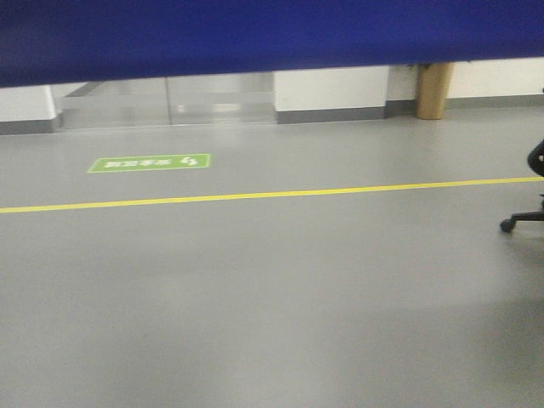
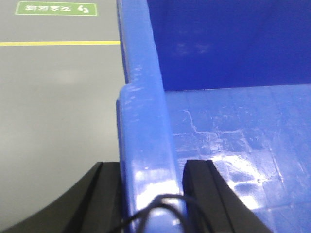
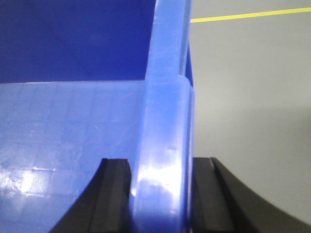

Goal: Move blue bin to conveyor side
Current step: 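Hold the blue bin in both grippers while driving away from the rack, then carry the blue bin over the grey belt conveyor with both grippers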

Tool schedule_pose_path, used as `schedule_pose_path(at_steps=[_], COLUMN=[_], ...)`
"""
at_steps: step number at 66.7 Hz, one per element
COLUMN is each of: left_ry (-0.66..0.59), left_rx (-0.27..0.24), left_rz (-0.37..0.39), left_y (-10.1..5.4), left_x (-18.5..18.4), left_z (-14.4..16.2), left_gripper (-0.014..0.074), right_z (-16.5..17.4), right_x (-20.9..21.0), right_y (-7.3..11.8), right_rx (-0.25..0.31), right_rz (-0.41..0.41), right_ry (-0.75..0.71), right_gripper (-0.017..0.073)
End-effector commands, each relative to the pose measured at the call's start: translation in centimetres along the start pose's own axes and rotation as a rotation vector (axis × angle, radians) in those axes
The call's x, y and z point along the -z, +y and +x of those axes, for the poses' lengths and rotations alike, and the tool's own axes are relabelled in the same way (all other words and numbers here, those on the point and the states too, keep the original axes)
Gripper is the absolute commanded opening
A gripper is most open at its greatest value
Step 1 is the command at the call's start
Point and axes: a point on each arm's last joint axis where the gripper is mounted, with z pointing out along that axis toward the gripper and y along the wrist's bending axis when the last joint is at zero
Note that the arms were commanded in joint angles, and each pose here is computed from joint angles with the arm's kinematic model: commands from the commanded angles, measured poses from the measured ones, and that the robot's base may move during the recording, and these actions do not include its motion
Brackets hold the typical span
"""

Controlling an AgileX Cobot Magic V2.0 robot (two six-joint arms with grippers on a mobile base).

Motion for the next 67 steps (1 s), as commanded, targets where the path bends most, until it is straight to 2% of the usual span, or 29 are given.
schedule_pose_path(at_steps=[1, 67], left_ry=[-0.142, -0.145], left_rx=[-0.042, -0.044], left_rz=[-0.029, -0.032], left_y=[0.15, 0.17], left_x=[1.05, 1.16], left_z=[-1.18, -1.16], left_gripper=[-0.0017, -0.0017], right_z=[-1.35, -1.43], right_x=[1.22, 0.98], right_y=[-0.54, -0.52], right_rx=[0.067, 0.068], right_rz=[0.059, 0.06], right_ry=[-0.163, -0.161], right_gripper=[-0.0076, -0.0076])
